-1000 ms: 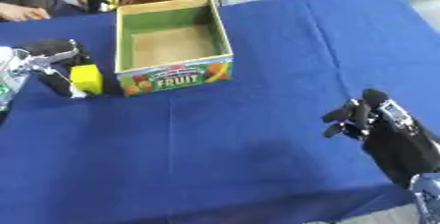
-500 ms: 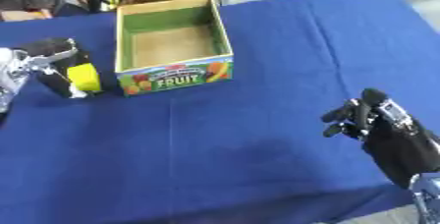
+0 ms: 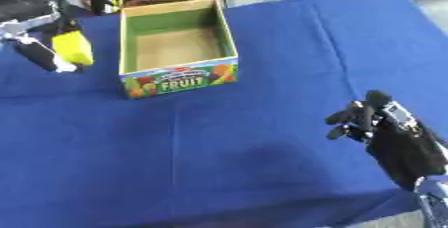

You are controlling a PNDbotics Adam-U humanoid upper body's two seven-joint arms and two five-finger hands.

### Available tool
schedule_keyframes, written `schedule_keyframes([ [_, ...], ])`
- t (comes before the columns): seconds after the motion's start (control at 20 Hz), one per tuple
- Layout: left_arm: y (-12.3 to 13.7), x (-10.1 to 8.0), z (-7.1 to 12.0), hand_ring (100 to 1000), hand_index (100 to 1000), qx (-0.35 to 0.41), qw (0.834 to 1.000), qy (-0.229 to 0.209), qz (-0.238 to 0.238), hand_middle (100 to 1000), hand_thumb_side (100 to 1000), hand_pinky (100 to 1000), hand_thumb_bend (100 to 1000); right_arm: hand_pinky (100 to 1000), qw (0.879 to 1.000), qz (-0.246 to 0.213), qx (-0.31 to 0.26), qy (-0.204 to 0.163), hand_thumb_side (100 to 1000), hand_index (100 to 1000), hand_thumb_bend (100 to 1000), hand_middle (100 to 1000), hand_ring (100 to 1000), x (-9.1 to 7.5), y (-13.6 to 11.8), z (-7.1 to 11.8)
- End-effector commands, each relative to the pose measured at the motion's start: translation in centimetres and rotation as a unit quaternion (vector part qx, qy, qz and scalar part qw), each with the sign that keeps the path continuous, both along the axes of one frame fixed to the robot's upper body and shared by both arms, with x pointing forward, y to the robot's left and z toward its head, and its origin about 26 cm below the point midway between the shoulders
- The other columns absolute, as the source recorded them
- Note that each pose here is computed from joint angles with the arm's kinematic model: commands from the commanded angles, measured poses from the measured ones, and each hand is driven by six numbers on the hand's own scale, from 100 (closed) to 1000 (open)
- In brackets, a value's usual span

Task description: Pick up objects on the table and place them in the box.

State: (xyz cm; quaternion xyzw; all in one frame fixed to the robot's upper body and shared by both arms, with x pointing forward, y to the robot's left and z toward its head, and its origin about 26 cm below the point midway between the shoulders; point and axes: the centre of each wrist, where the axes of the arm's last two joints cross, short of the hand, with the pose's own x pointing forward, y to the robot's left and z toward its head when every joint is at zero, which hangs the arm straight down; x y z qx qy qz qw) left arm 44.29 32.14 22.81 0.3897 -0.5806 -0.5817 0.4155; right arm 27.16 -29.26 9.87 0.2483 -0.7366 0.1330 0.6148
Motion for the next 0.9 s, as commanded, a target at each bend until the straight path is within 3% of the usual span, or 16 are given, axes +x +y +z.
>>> schedule_keyframes([
  [0.05,-1.0,0.2,1.9,324,479,-0.006,0.998,-0.058,0.018,319,172,440,258,564,1.000,0.006,-0.011,-0.018,626,388,100,473,653,0.0,-0.2,1.0],
  [0.45,-4.8,2.8,-0.1,360,521,0.003,0.995,-0.099,0.030,342,167,466,296,565,0.999,0.024,-0.013,-0.021,627,388,100,474,654,0.2,0.3,1.3],
  [0.9,-5.9,4.0,-4.1,464,629,0.024,0.994,-0.098,0.044,436,230,537,295,566,0.999,0.034,-0.013,-0.025,628,387,100,474,656,0.3,0.6,1.5],
])
